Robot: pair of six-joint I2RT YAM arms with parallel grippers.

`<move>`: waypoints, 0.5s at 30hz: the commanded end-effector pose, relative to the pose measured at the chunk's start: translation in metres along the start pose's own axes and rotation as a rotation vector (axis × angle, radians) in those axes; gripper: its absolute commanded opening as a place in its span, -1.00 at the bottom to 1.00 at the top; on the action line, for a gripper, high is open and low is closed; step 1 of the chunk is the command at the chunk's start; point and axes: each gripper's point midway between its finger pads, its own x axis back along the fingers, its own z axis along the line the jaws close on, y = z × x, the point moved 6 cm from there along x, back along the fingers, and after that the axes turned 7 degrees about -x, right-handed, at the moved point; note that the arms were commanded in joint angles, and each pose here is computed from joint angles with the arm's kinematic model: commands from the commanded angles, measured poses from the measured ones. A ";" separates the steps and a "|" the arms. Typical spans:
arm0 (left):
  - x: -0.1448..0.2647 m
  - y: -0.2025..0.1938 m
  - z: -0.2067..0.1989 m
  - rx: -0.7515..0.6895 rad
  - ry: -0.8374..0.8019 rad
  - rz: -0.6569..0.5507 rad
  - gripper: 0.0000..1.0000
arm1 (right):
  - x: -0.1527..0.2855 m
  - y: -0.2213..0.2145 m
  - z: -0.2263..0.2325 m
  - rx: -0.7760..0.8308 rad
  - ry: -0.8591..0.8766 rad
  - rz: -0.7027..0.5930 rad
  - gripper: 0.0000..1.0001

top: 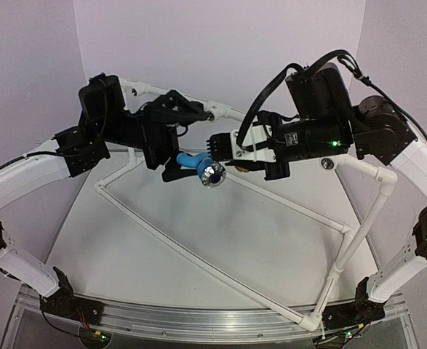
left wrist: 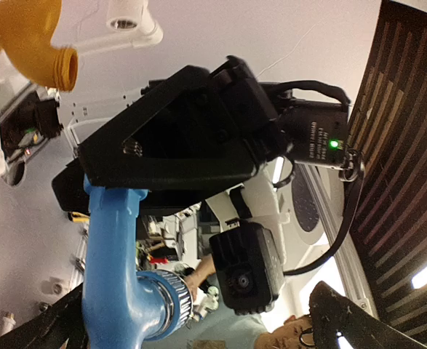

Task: Install the water faucets

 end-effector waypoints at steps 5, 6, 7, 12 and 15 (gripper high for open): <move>0.071 -0.001 -0.047 -0.438 0.416 -0.395 0.99 | 0.043 0.003 -0.015 -0.262 -0.100 -0.074 -1.00; 0.081 -0.004 -0.050 -0.514 0.506 -0.446 0.99 | 0.045 0.002 -0.015 -0.313 -0.097 -0.086 -1.00; 0.092 -0.008 -0.053 -0.594 0.594 -0.494 0.99 | 0.047 0.001 -0.017 -0.371 -0.091 -0.100 -1.00; 0.119 -0.030 -0.053 -1.063 0.873 -0.458 0.99 | 0.056 -0.007 -0.028 -0.660 0.000 -0.203 -1.00; 0.115 -0.035 -0.049 -1.247 0.900 -0.330 0.99 | 0.059 -0.005 -0.034 -0.769 0.070 -0.260 -1.00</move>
